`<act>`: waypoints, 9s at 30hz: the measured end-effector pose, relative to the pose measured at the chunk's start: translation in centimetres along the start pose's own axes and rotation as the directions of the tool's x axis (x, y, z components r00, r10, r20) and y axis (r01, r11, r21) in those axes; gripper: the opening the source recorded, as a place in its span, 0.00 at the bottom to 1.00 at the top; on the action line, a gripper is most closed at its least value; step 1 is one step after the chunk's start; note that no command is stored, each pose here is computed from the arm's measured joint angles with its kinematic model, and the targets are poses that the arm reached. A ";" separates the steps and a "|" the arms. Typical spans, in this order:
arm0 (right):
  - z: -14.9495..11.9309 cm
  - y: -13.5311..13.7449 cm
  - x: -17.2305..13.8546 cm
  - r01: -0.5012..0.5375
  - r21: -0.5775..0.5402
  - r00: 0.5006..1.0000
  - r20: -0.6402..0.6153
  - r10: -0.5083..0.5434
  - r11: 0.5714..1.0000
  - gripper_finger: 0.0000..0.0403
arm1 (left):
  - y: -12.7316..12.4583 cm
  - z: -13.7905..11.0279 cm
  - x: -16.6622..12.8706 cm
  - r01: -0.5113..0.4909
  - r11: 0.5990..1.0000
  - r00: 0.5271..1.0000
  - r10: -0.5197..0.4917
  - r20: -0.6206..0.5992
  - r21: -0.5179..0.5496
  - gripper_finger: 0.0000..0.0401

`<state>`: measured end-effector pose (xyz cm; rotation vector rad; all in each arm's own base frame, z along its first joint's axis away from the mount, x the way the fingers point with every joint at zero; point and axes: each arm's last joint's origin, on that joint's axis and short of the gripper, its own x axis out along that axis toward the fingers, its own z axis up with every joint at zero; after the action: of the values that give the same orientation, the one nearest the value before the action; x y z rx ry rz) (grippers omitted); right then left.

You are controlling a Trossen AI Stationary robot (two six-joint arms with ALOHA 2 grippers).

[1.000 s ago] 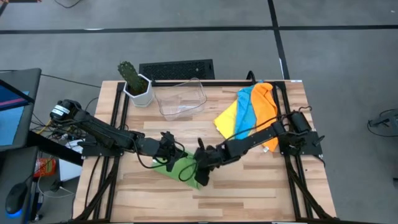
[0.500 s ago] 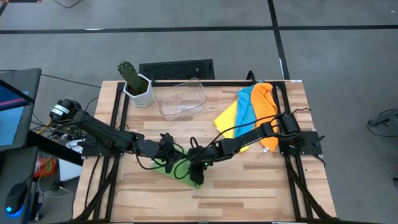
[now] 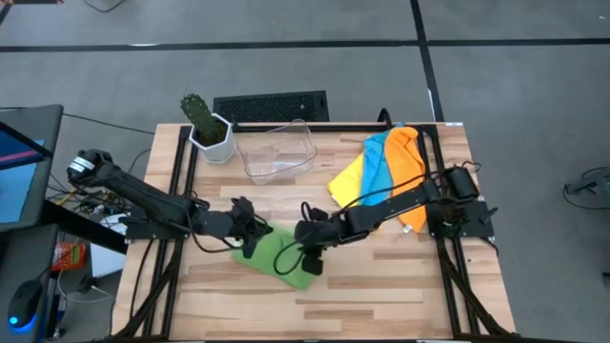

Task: Fold microfiber towels
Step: Fold the green microfiber cloth

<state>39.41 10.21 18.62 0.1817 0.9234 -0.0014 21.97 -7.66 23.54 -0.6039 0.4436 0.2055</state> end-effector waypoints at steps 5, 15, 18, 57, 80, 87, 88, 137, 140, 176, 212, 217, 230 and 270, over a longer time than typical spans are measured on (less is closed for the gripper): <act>0.3 -1.0 1.0 0.006 -0.025 1.000 0.016 -0.005 1.000 0.30 | 0.4 -0.1 -0.3 -0.045 0.999 0.999 0.045 -0.015 0.007 0.00; 1.2 -3.8 2.3 -0.012 -0.049 0.999 0.035 0.014 0.999 0.41 | 2.7 -3.6 1.0 -0.131 0.991 0.989 0.128 -0.080 -0.031 0.00; 1.3 -3.8 2.9 -0.031 -0.053 0.998 0.055 0.034 0.998 0.42 | 3.5 -4.6 1.6 -0.154 0.987 0.986 0.151 -0.069 -0.045 0.00; -1.4 -3.8 5.5 -0.104 0.029 0.982 -0.154 0.107 0.994 0.03 | 5.2 -9.9 7.2 -0.205 0.979 0.959 0.198 -0.205 -0.012 0.00; -3.0 0.2 2.7 -0.002 0.023 0.972 -0.234 0.008 1.000 0.10 | 5.4 -10.0 7.2 -0.237 0.971 0.953 0.237 -0.188 0.020 0.00; -2.7 -0.8 2.8 0.014 0.069 0.971 -0.239 0.003 0.998 0.15 | 5.4 -10.0 7.2 -0.237 0.971 0.953 0.237 -0.188 0.023 0.00; -2.7 -0.7 2.7 0.007 0.078 0.972 -0.237 0.011 0.997 0.17 | 5.4 -10.0 7.2 -0.236 0.971 0.953 0.237 -0.189 0.030 0.00; -2.3 6.0 3.4 -0.126 -0.017 0.985 0.113 0.127 0.992 0.27 | 5.6 -9.4 7.5 -0.182 0.979 0.959 0.197 -0.206 0.090 0.00; -1.9 5.5 3.6 -0.072 -0.040 0.986 0.147 0.078 0.997 0.27 | 5.6 -9.5 7.5 -0.178 0.980 0.958 0.193 -0.210 0.089 0.00; -2.4 6.3 7.2 -0.022 -0.043 0.997 0.076 0.025 0.999 0.28 | 4.7 -7.9 7.7 -0.067 0.998 0.985 0.065 -0.161 -0.010 0.00; -8.7 7.5 0.6 0.194 0.306 0.962 0.126 -0.242 0.932 0.27 | 0.0 -3.8 9.3 0.169 0.980 0.985 -0.172 0.022 0.105 0.00; -10.3 6.6 1.2 0.211 0.347 0.961 0.098 -0.259 0.914 0.27 | -0.3 -5.0 12.7 0.146 0.980 0.989 -0.141 -0.049 0.137 0.00; -11.7 5.5 1.4 0.214 0.361 0.967 0.055 -0.250 0.908 0.26 | 1.6 -7.5 16.0 0.040 0.992 0.968 -0.010 -0.250 0.116 0.00; -9.4 9.7 -0.6 -0.024 0.190 0.978 0.207 -0.016 0.981 0.26 | 8.3 -3.7 3.5 -0.111 0.969 0.954 0.165 -0.249 0.220 0.09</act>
<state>32.41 21.14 15.05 0.3562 0.7132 -0.1041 21.22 -2.96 15.04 -0.3990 0.7593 0.2107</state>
